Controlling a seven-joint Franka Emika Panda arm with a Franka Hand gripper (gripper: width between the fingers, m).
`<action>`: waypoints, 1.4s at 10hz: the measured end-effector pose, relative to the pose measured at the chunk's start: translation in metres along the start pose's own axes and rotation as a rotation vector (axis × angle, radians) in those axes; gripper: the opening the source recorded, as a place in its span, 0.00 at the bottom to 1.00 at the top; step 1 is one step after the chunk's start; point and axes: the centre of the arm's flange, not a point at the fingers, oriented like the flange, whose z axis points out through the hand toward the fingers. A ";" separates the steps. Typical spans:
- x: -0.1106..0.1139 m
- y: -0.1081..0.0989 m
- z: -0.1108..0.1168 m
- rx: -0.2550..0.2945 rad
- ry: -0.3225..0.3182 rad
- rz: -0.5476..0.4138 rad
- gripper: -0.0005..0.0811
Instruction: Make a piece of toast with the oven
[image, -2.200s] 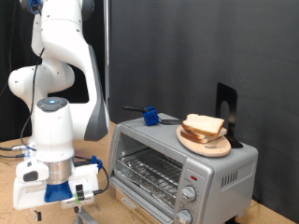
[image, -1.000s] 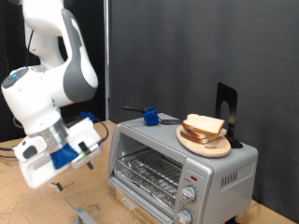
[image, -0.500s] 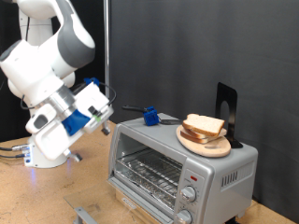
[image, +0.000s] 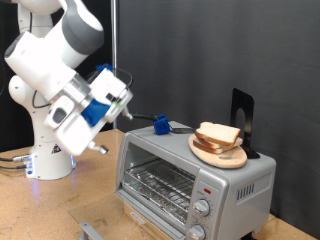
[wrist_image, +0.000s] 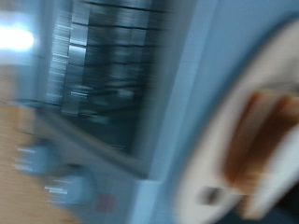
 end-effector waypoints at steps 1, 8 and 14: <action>-0.010 -0.014 -0.001 0.033 -0.047 -0.041 0.99; -0.077 -0.076 -0.008 -0.139 -0.144 -0.505 0.99; -0.150 -0.127 -0.013 -0.056 -0.321 -0.809 0.99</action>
